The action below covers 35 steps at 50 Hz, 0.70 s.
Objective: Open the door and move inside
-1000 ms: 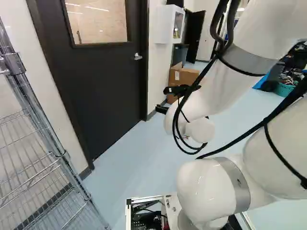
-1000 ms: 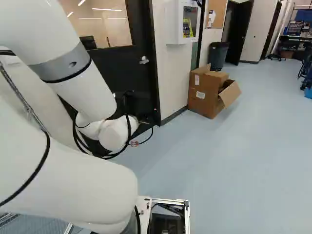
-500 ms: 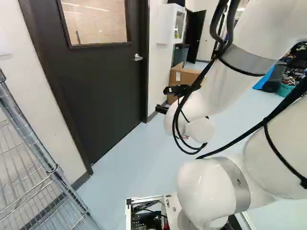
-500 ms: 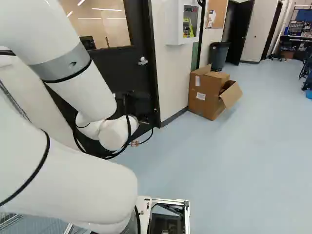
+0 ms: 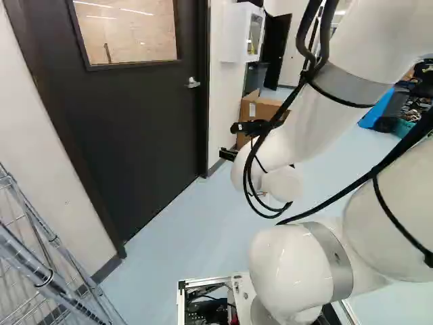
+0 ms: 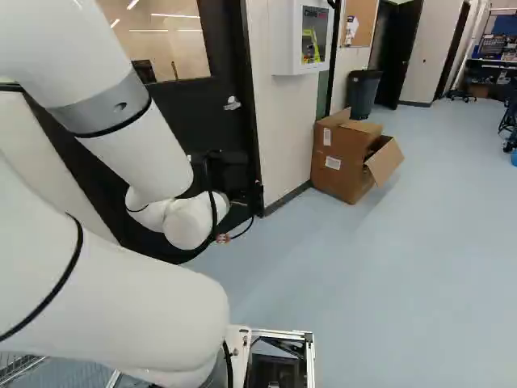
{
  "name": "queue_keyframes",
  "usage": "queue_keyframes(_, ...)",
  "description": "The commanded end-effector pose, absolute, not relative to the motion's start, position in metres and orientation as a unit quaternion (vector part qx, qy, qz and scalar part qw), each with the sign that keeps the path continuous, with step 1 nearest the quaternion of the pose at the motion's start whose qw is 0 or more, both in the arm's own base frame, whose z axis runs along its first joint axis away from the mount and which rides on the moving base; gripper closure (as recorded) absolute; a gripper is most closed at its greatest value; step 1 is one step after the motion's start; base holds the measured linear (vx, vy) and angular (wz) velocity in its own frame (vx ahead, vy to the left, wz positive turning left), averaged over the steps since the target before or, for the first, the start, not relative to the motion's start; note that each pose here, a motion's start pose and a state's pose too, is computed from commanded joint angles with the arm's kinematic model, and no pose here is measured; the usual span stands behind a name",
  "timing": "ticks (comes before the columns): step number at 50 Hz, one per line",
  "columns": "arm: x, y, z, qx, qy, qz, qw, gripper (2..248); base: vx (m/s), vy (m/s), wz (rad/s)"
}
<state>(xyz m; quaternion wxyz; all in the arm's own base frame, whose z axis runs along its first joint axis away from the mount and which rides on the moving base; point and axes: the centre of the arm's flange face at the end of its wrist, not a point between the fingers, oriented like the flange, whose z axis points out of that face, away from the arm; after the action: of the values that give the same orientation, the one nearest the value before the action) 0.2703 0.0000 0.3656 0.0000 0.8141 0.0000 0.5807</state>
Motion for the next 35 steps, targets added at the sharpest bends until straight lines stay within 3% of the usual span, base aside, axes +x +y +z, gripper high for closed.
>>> queue_keyframes(18, 0.2703, 0.0, 0.3656, 0.814, 0.0, 0.581, 0.0, 3, 0.146, -0.043, 0.01)
queue_keyframes(35, 0.2703, 0.0, 0.3656, 0.814, 0.0, 0.581, 0.0, 3, 0.138, -0.01, 0.19)
